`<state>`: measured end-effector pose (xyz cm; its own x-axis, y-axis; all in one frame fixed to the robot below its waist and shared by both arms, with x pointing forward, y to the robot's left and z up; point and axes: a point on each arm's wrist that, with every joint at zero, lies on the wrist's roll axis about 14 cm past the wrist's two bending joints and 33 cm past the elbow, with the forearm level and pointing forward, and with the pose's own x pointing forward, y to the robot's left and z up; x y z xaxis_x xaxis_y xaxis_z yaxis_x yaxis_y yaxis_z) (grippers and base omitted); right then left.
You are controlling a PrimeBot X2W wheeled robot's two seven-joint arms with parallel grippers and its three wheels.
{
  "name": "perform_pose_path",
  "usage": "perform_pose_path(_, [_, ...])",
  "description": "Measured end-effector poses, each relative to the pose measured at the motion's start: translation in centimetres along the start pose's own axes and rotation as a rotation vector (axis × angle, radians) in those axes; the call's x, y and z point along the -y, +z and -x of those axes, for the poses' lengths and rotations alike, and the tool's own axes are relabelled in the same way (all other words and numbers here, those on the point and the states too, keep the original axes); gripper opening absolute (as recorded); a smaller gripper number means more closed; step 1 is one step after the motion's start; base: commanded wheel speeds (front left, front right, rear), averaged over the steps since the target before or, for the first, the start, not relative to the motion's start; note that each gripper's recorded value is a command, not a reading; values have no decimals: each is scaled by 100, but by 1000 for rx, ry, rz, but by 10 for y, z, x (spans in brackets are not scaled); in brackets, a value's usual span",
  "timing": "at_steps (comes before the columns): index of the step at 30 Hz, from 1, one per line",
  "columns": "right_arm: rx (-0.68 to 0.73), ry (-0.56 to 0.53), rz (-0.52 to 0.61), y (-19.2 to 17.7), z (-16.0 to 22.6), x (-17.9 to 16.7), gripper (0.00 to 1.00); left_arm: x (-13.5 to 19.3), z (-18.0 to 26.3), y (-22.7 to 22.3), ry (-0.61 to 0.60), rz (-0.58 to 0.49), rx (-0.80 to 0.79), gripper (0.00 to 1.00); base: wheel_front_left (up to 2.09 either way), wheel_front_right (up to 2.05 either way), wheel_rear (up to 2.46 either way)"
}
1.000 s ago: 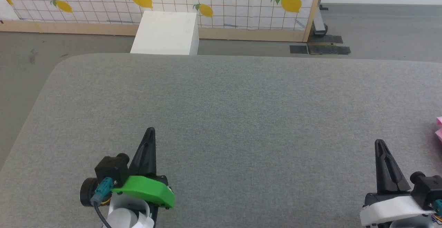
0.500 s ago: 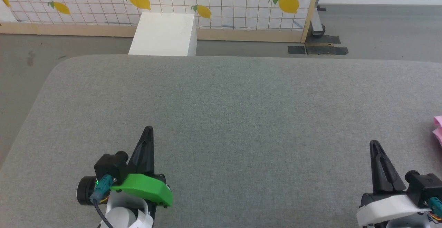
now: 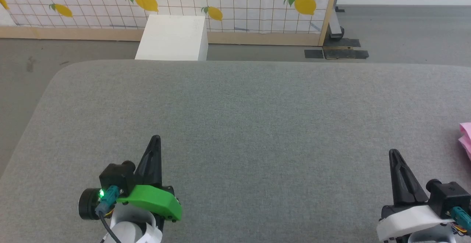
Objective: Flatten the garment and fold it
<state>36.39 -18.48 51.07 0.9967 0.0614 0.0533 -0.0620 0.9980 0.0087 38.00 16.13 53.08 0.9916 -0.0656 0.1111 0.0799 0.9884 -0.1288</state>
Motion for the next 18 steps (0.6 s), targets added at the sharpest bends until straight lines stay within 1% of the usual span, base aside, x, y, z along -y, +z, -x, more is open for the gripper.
perform_pose_path(18, [-16, 15, 8, 1, -1, -5, 0, -2, 0, 1, 7, -36, -18, 0, 0, 0, 0])
